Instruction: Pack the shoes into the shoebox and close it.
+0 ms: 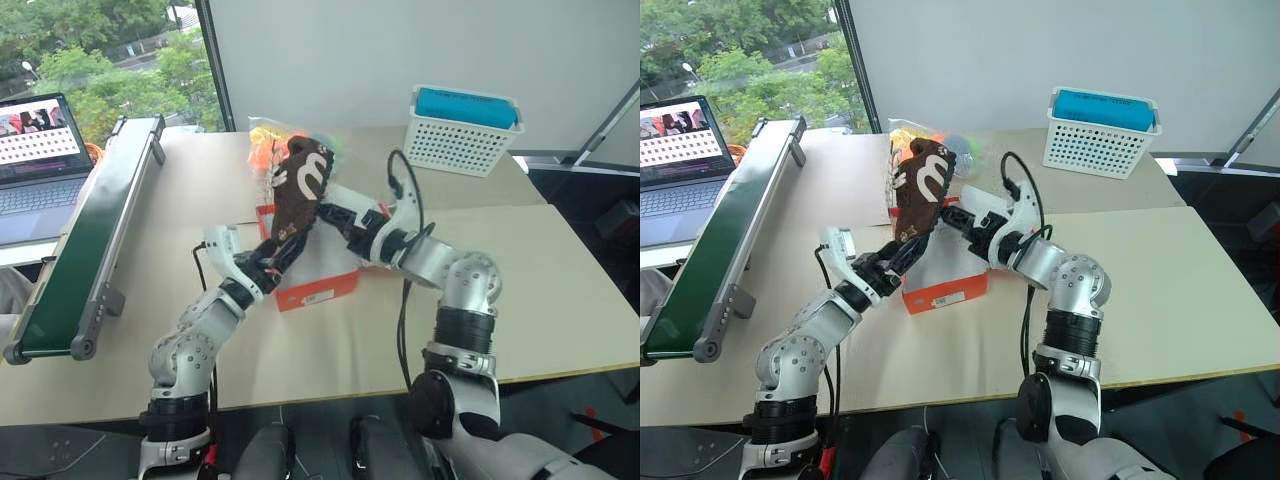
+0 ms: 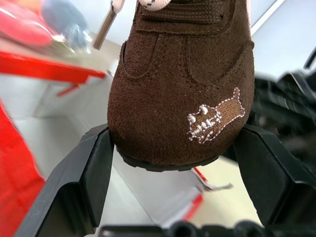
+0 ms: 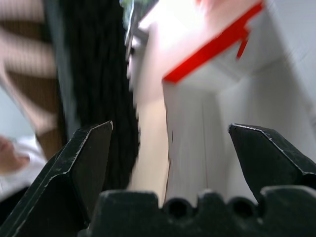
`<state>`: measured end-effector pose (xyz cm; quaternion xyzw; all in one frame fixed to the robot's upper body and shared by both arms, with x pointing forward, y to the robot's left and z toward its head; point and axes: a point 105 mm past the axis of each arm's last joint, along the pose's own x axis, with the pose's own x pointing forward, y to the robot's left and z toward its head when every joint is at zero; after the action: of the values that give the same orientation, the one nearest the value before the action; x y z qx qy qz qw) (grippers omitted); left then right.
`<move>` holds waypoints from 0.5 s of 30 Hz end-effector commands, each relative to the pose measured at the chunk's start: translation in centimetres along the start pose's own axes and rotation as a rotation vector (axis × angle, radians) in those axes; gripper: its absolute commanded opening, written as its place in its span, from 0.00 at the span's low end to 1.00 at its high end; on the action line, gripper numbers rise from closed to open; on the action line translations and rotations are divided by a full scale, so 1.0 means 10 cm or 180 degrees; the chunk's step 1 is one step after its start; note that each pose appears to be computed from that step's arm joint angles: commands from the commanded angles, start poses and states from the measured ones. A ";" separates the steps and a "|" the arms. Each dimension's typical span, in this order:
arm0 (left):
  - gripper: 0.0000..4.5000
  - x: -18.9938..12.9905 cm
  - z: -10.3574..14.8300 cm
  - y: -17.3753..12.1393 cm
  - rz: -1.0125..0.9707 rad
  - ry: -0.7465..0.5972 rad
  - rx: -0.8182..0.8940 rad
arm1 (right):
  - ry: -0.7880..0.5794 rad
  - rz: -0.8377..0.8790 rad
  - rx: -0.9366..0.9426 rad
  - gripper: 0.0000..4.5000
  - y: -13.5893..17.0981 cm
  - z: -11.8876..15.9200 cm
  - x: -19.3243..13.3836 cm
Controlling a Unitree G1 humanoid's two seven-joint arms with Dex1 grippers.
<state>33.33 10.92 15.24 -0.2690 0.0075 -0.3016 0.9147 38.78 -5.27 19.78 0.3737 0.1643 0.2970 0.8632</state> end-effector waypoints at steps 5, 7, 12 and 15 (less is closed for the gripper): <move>0.74 0.02 0.03 -0.12 -0.0208 0.0045 0.0139 | -0.0297 0.0284 -0.0004 1.00 0.28 0.24 -0.03; 0.74 0.03 0.04 -0.06 -0.0120 0.0028 0.0131 | -0.0298 0.0304 -0.0016 1.00 0.31 0.24 -0.05; 0.74 0.03 0.02 0.00 -0.0071 0.0068 0.0133 | -0.0299 0.0402 0.0017 1.00 0.37 0.23 -0.09; 0.74 0.04 -0.01 0.00 -0.0065 0.0092 0.0132 | -0.0294 0.0491 0.0087 1.00 0.41 0.22 -0.10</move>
<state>33.47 10.84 15.45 -0.2537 0.0058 -0.3148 0.9146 38.53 -5.48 21.32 0.3978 0.1473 0.2979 0.8551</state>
